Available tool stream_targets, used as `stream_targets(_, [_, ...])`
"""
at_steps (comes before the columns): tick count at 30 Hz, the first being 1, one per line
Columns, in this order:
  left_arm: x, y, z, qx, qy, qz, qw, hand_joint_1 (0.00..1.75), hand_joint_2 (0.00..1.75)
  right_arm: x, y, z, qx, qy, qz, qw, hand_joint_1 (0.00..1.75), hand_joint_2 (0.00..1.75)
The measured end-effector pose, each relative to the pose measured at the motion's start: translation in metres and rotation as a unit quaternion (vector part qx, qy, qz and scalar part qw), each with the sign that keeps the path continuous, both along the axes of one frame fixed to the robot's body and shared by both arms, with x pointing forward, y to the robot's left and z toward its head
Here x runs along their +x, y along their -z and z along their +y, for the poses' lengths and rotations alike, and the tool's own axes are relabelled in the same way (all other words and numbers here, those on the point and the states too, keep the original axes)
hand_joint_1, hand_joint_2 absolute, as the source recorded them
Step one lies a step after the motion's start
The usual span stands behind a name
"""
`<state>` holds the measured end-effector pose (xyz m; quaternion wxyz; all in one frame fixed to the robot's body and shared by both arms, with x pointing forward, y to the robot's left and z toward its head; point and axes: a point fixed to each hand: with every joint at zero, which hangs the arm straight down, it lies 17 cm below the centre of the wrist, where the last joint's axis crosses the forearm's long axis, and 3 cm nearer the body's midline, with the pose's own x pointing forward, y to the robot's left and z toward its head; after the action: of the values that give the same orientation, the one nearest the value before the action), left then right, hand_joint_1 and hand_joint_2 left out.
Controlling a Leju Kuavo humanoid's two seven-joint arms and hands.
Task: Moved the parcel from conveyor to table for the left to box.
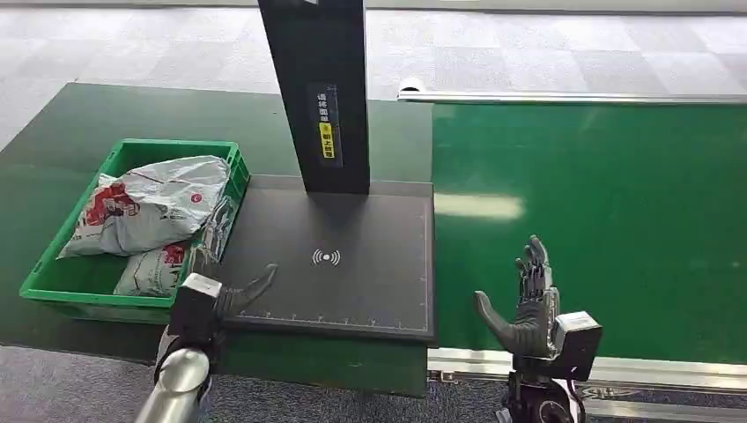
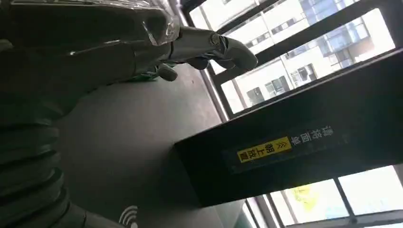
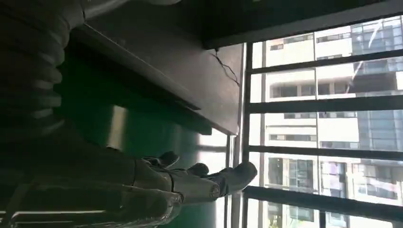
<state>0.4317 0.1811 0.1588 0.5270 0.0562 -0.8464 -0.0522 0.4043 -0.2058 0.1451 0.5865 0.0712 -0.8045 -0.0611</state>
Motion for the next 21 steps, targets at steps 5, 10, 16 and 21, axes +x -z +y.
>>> stream_targets(5, [-0.037,0.012,0.002,-0.102,-0.035,0.011,0.994,0.00,1.75,-0.005,0.043,0.035,-0.016,-0.031,0.051,0.998,0.00,1.75])
stream_targets(10, [-0.061,0.014,-0.006,-0.129,-0.047,0.015,0.990,0.00,1.75,-0.013,0.068,0.056,-0.015,-0.050,0.079,0.995,0.00,1.75])
stream_targets(16, [-0.073,0.022,-0.023,-0.127,-0.035,0.029,0.991,0.00,1.75,-0.017,0.082,0.063,-0.036,-0.051,0.094,0.994,0.00,1.75])
stream_targets(21, [-0.074,0.030,-0.033,-0.099,-0.030,0.044,0.994,0.00,1.75,-0.018,0.087,0.063,-0.063,-0.045,0.092,0.993,0.00,1.75])
